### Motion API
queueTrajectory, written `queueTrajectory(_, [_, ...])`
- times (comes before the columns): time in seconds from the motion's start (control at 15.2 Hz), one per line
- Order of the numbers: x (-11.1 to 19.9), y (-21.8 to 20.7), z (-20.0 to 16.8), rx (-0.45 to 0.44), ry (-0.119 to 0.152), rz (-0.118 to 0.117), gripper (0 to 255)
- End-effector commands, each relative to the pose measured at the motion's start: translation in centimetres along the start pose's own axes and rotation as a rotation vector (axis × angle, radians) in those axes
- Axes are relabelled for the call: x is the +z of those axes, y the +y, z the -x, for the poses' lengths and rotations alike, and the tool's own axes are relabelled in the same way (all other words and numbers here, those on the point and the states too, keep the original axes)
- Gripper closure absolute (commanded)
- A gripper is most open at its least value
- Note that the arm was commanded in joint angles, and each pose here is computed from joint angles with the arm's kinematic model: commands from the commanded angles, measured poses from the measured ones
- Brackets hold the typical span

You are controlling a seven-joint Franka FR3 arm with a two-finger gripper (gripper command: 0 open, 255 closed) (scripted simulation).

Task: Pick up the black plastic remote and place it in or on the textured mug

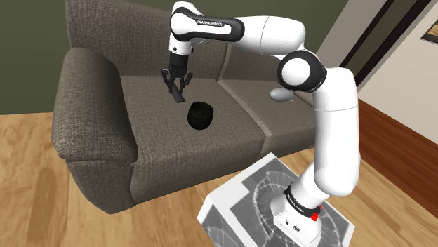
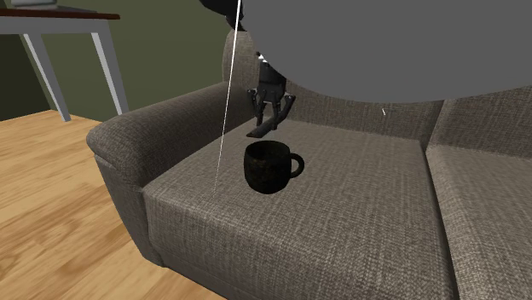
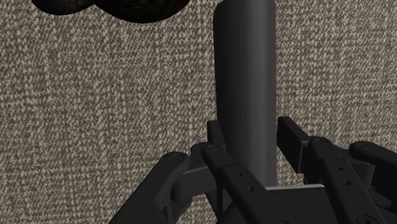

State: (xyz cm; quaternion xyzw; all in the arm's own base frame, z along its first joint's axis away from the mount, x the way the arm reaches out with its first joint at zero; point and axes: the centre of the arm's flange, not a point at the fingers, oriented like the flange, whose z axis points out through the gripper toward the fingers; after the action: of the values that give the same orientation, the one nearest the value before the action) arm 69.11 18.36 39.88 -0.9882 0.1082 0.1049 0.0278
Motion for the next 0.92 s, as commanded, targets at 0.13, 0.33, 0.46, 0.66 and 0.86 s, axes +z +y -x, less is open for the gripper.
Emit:
queueTrajectory(0.13, [-2.0, 0.0, 0.4, 0.000, 0.000, 0.000, 255])
queueTrajectory(0.33, [-3.5, 0.0, 0.7, 0.000, 0.000, 0.000, 255])
queueTrajectory(0.46, [-4.6, -0.1, 1.0, 0.000, 0.000, 0.000, 255])
queueTrajectory(0.66, [-6.1, -0.1, 1.3, 0.000, 0.000, 0.000, 255])
queueTrajectory(0.86, [-7.7, -0.2, 1.6, 0.000, 0.000, 0.000, 255])
